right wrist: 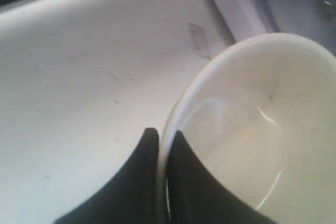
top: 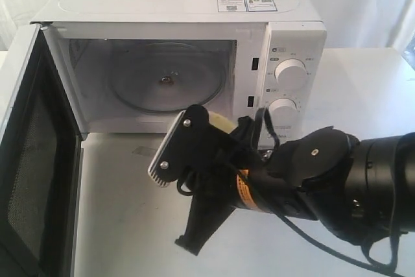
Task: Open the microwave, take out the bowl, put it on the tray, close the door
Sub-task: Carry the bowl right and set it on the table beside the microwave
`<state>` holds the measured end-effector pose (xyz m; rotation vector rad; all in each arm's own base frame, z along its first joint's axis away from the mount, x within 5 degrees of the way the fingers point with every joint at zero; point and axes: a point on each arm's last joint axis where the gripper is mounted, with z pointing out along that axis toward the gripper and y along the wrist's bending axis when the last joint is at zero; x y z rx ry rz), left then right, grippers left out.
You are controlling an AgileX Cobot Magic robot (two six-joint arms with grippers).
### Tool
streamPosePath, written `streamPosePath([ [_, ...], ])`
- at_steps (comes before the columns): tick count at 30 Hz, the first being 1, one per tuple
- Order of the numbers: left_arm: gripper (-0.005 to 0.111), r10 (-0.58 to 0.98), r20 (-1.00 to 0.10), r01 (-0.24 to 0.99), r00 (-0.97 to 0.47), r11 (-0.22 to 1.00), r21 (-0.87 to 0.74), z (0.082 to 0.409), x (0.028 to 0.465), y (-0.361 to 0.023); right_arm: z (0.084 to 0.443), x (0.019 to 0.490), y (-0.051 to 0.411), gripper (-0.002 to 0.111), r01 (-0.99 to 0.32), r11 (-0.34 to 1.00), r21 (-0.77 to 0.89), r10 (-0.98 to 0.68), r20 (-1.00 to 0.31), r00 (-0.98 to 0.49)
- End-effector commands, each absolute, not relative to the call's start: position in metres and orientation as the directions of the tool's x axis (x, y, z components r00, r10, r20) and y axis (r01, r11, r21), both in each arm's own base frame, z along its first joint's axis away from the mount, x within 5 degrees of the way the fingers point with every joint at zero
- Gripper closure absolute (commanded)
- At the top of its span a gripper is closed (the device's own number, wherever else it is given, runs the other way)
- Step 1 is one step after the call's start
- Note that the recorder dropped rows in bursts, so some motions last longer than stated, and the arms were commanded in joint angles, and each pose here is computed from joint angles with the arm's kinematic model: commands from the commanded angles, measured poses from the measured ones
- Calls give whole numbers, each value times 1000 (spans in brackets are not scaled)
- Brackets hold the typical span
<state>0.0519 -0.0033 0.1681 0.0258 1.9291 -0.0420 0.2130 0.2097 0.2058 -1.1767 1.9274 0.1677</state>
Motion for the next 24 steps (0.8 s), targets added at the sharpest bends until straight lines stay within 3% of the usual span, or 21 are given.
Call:
streamPosePath([
  [1, 107, 0, -936, 37, -353, 999, -14, 166, 52, -3, 212, 223, 181, 108, -573, 724, -385, -636, -693, -338],
  [5, 107, 0, -936, 37, -353, 999, -14, 166, 52, -3, 223, 223, 161, 108, -476, 751, -457, -660, -520, -543],
  [12, 107, 0, -936, 37, -353, 999, -14, 166, 52, -3, 239, 210, 160, 108, -572, 729, -375, -683, -360, -635],
  [19, 107, 0, -936, 37, -353, 999, -14, 166, 52, -3, 216, 219, 158, 108, -582, 737, -344, -676, -395, -622],
  [24, 107, 0, -936, 37, -353, 999, -14, 166, 52, -3, 174, 246, 149, 108, -588, 719, -370, -691, -294, -660],
])
